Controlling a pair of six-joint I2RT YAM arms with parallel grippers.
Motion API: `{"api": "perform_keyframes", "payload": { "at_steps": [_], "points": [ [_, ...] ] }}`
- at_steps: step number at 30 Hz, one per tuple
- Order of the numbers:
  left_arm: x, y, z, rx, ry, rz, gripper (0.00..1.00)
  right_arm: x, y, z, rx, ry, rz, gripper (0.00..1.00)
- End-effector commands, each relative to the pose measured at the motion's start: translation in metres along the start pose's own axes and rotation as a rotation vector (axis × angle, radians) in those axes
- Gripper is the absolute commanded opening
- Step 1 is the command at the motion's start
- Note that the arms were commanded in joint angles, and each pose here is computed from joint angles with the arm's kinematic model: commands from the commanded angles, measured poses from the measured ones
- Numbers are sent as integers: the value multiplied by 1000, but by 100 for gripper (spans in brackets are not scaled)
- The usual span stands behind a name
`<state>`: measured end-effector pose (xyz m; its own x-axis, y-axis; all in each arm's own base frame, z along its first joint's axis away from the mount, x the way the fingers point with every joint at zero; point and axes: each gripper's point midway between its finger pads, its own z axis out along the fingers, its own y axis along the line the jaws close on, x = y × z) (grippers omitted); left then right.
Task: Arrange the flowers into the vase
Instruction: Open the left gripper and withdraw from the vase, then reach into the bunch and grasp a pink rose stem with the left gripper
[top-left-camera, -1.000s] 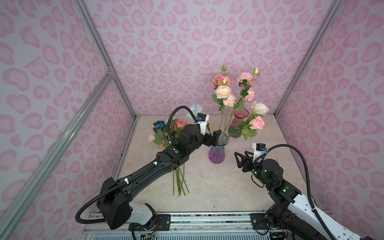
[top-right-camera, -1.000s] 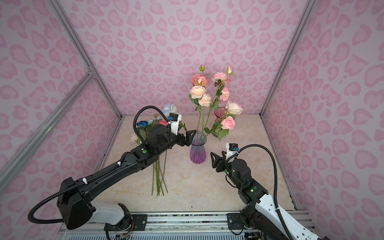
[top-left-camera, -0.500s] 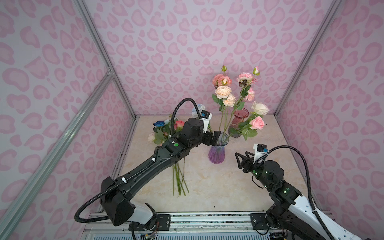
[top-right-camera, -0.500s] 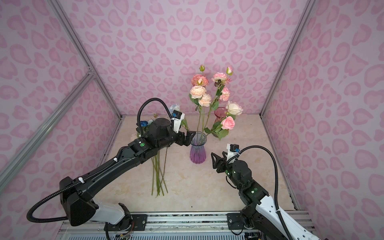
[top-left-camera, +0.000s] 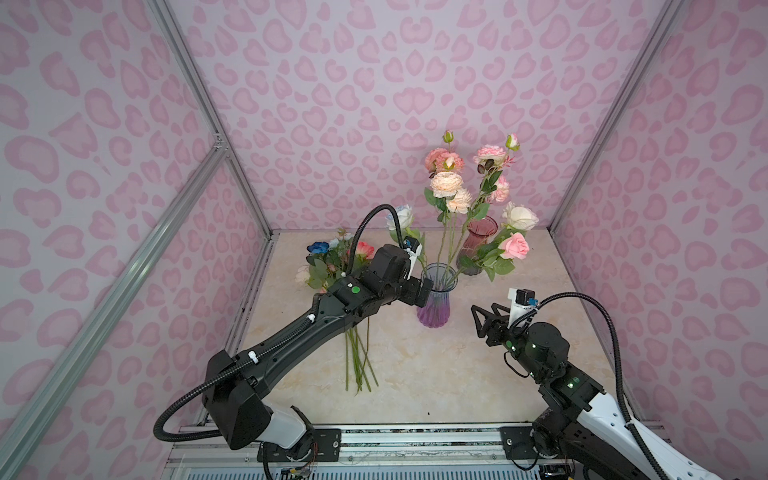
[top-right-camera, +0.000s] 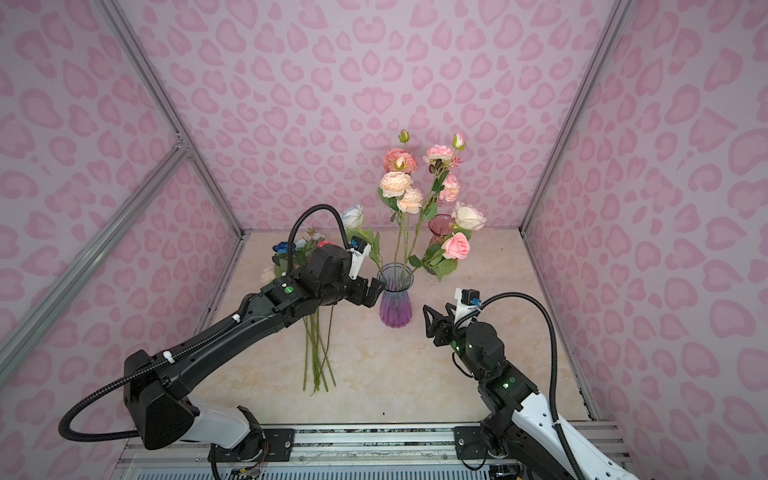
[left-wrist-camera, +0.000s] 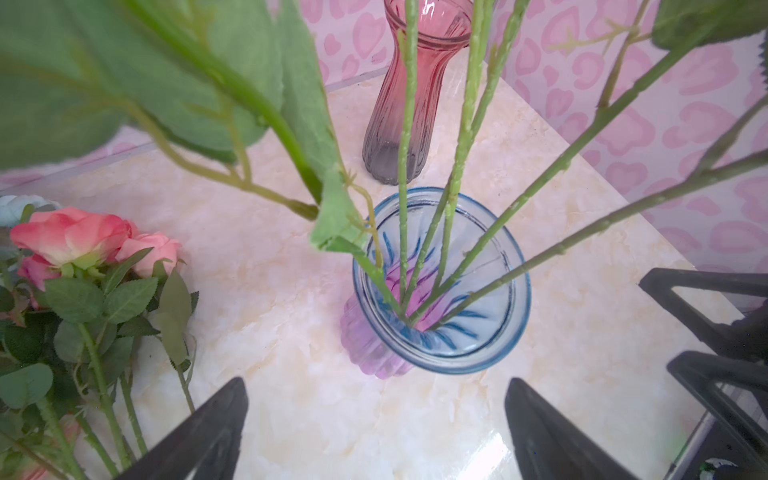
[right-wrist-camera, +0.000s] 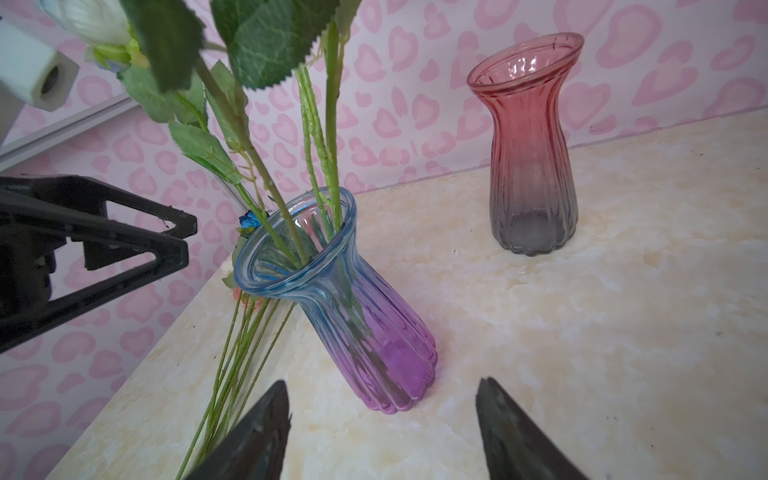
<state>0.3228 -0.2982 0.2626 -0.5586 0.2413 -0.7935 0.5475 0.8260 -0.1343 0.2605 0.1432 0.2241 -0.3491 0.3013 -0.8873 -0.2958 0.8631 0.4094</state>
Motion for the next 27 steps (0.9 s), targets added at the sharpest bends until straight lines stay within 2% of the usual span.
{"api": "perform_keyframes", "payload": {
  "at_steps": [1,9,11,12,14,15,16,17,18,19,21,27],
  "points": [
    [16,10,-2,-46,32,-8,97,-1,1,0,-10,-10,15,72],
    [62,45,-48,-156,-42,-56,100,3,-1,-1,-11,-8,21,72],
    [73,55,-61,-186,-70,-82,96,6,1,2,-17,7,17,72],
    [78,64,-67,-222,-88,-104,92,8,3,4,-28,19,12,71],
    [92,82,-75,-303,-115,-149,69,12,7,7,-44,34,15,69],
    [99,92,-77,-346,-122,-178,44,15,9,8,-56,39,20,68],
    [107,101,-78,-379,-116,-218,27,19,12,10,-66,47,22,67],
    [114,109,-76,-392,-103,-257,25,20,14,12,-73,51,24,66],
    [123,117,-72,-389,-85,-311,29,23,16,13,-77,57,24,66],
    [131,124,-66,-370,-67,-384,42,26,19,16,-83,64,19,66],
    [139,133,-48,-320,-27,-486,49,29,21,20,-79,72,4,66],
    [136,146,21,-364,191,-381,52,28,25,30,-64,76,9,66]
  ]
}}
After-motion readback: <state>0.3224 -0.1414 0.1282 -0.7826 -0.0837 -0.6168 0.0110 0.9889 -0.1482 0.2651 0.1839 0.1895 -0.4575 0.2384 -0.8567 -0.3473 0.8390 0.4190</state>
